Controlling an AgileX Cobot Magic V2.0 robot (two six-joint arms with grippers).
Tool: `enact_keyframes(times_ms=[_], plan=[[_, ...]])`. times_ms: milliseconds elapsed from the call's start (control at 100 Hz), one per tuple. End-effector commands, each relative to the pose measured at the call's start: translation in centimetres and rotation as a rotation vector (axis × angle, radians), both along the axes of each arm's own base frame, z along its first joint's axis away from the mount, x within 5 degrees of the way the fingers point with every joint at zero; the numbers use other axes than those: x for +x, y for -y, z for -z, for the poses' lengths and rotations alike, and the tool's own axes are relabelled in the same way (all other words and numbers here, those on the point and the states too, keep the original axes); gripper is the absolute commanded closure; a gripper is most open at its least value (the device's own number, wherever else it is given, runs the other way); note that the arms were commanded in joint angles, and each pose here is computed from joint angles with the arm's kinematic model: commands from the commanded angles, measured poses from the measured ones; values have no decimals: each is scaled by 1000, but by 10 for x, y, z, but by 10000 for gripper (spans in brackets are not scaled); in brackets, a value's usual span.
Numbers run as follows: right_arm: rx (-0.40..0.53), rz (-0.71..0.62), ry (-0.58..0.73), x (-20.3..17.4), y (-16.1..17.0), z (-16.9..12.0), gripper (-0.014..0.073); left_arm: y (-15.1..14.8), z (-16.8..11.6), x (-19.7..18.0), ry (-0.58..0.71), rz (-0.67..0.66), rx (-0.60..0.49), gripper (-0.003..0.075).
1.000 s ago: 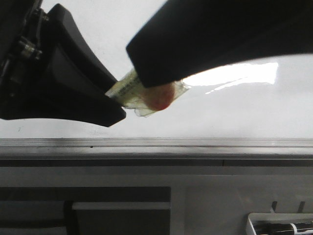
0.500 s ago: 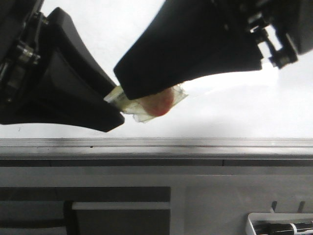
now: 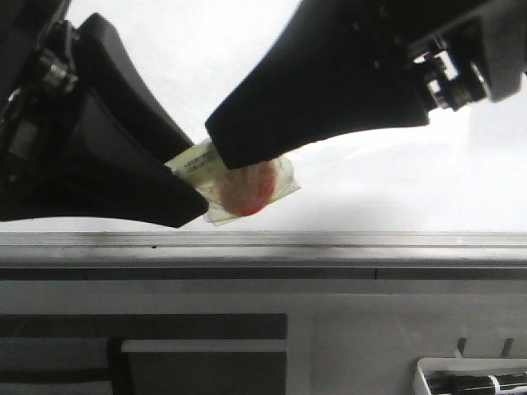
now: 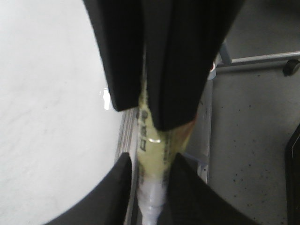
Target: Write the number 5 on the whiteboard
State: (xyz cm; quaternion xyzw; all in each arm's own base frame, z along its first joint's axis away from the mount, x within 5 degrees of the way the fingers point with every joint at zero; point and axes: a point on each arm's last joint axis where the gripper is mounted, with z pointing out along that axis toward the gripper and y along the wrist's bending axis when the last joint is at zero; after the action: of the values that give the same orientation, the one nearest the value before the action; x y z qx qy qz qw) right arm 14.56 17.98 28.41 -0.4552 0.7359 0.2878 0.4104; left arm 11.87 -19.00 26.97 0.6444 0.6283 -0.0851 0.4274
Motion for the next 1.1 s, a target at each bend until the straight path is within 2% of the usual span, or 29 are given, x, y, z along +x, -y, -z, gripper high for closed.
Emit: enact_keyframes(times_ms=[0,90,280,380,490,590,660,700,880,1000,1090], plan=[[80,-5,3,-4,0,-20,654,3,-29,3,71,-20,-181,391],[95,-6,18,-7,2,-25,654,-3,-37,1,87,-29,-217,340],[143,54,66,-11,12,-38,651,-31,-66,-10,110,-89,-362,339],[121,87,108,-12,20,-42,649,-53,-80,-17,93,-158,-451,347],[79,159,65,-12,30,-41,635,-81,-88,-24,61,-267,-526,390],[-9,222,15,-8,41,-37,635,-101,-87,-30,52,-355,-558,433],[-32,238,11,-8,45,-44,635,-112,-83,-33,50,-404,-584,459],[-15,237,45,-10,47,-55,635,-117,-80,-35,43,-435,-605,477],[79,299,82,-7,49,-91,635,-123,-65,-36,-50,-526,-672,573],[27,381,99,6,49,-92,635,-121,-59,-35,-84,-530,-727,619],[-11,418,116,15,47,-91,635,-120,-59,-35,-94,-529,-758,627]])
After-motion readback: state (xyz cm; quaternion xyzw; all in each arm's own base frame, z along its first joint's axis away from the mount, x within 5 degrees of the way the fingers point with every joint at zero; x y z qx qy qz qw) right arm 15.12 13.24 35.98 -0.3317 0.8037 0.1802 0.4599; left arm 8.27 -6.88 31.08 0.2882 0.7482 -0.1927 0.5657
